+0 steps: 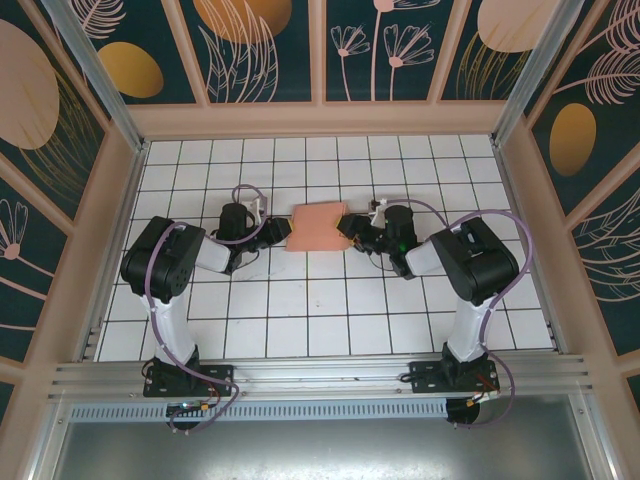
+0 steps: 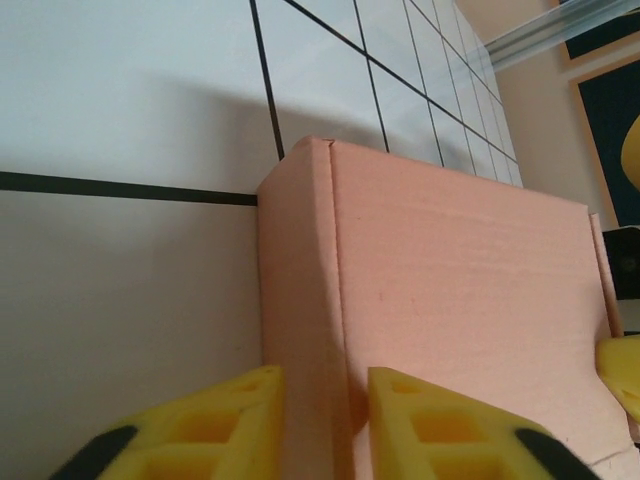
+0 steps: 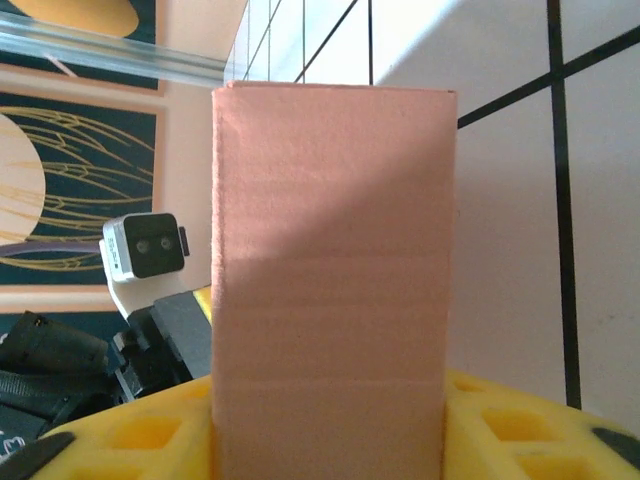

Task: Fold the paper box

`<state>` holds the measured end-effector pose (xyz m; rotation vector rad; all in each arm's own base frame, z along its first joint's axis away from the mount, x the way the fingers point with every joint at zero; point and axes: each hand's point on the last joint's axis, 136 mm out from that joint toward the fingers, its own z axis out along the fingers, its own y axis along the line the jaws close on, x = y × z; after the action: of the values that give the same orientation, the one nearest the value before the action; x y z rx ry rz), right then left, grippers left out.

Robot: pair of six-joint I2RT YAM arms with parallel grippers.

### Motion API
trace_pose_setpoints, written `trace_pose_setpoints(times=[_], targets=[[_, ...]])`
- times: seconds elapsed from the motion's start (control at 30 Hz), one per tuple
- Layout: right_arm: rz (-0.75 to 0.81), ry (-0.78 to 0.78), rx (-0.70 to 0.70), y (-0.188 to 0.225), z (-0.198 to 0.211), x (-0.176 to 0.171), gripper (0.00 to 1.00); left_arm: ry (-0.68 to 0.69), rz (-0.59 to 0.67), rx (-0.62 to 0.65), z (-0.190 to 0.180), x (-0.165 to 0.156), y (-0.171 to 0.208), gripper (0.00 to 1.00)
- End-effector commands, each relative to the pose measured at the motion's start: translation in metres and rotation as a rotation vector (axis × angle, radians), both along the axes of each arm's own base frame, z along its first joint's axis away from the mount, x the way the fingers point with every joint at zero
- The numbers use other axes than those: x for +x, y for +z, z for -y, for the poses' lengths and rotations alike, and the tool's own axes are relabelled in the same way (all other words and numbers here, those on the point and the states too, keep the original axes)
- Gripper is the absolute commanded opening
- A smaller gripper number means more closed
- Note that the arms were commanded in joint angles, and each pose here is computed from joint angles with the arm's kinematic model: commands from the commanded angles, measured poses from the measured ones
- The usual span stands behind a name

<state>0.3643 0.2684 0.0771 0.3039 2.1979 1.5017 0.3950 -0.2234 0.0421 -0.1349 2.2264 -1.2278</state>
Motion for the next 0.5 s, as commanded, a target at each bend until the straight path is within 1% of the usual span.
trace_pose_setpoints(times=[0.0, 0.07, 0.13, 0.2, 0.27, 0.33, 0.43, 0.47], targets=[[0.064, 0.011, 0.049, 0.026, -0.003, 0.007, 0.39, 0.026, -0.094, 0.079, -0.012, -0.013, -0.032, 0.33], [0.062, 0.007, 0.052, 0.028, -0.002, 0.007, 0.37, 0.043, -0.056, 0.083, -0.015, -0.011, -0.023, 0.41], [0.065, 0.005, 0.055, 0.030, 0.000, 0.006, 0.37, 0.058, 0.016, 0.082, -0.017, -0.009, -0.006, 0.51], [0.069, 0.000, 0.058, 0.034, 0.002, 0.005, 0.32, 0.086, 0.107, 0.101, -0.024, -0.007, 0.014, 0.57], [0.076, -0.003, 0.057, 0.037, 0.004, 0.004, 0.32, 0.118, 0.220, 0.124, -0.031, -0.008, 0.039, 0.73], [0.087, -0.006, 0.053, 0.041, 0.007, 0.003, 0.32, 0.148, 0.346, 0.170, -0.037, -0.011, 0.066, 0.86], [0.100, -0.003, 0.044, 0.046, 0.009, 0.000, 0.31, 0.165, 0.529, 0.289, -0.035, -0.024, 0.102, 0.93], [0.106, -0.003, 0.044, 0.049, 0.010, 0.000, 0.31, 0.153, 0.596, 0.338, -0.030, -0.030, 0.112, 0.98]])
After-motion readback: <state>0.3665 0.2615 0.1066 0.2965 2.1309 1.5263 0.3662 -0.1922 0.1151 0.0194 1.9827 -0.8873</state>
